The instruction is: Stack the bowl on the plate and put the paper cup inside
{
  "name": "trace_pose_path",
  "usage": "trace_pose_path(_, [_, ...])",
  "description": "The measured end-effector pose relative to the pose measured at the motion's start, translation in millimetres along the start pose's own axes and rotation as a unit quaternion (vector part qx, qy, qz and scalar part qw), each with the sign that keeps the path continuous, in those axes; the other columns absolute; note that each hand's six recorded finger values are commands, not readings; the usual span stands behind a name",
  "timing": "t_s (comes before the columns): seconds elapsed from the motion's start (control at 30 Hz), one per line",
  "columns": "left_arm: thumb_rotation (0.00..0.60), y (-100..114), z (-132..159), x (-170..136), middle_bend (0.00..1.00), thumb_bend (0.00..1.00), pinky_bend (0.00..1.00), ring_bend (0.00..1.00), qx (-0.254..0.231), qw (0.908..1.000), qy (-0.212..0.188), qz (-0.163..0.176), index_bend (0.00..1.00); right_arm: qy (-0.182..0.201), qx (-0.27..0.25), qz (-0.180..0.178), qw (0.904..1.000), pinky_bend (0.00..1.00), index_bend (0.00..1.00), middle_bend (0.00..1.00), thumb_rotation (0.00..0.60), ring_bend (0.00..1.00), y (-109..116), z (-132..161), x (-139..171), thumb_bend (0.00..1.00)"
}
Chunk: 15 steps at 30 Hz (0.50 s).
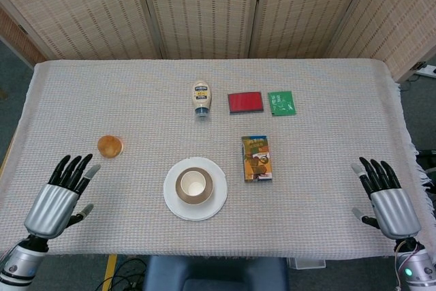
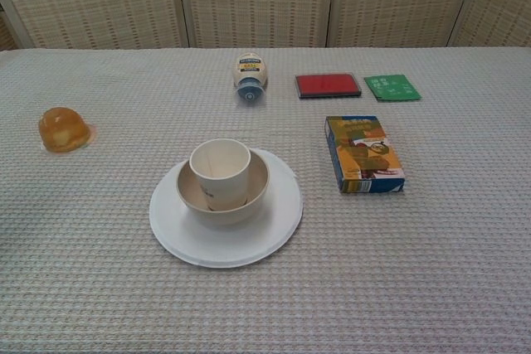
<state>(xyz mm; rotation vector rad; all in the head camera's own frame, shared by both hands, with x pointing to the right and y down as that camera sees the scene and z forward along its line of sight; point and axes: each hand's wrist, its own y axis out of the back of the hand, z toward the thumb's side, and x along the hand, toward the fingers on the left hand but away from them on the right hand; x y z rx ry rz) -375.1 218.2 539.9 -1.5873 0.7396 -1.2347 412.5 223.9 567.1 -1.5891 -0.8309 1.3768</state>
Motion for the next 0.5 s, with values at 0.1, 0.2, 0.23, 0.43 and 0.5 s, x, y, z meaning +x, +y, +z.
trace_pose_path(0.1, [0.6,-11,-12,-13,0.0,0.23,0.06,0.0,0.001,0.9998,0.016,0.009,0.12,-0.004,0.003,0.001,1.0,0.0,0.07,0.0,0.6,0.0,-2,2,0,0.13])
trace_pose_path(0.2, [0.6,-20,-23,-23,0.0,0.23,0.06,0.0,-0.003,0.9995,0.027,0.015,0.12,-0.004,0.007,0.006,1.0,0.0,0.08,0.0,0.6,0.0,-5,5,-1,0.13])
trace_pose_path(0.23, [0.6,-22,-25,-26,0.0,0.23,0.06,0.0,-0.006,0.9994,0.03,0.016,0.12,-0.003,0.008,0.008,0.9999,0.0,0.08,0.0,0.6,0.0,-7,6,-1,0.13])
trace_pose_path(0.43, [0.6,-32,-35,-40,0.0,0.23,0.06,0.0,-0.028,0.9984,0.043,0.025,0.12,0.0,0.014,0.023,0.9996,0.0,0.07,0.0,0.6,0.0,-15,12,-7,0.13])
trace_pose_path(0.5, [0.6,-35,-38,-42,0.0,0.23,0.06,0.0,-0.03,0.9984,0.041,0.025,0.12,0.0,0.013,0.024,0.9996,0.0,0.07,0.0,0.6,0.0,-17,12,-9,0.13])
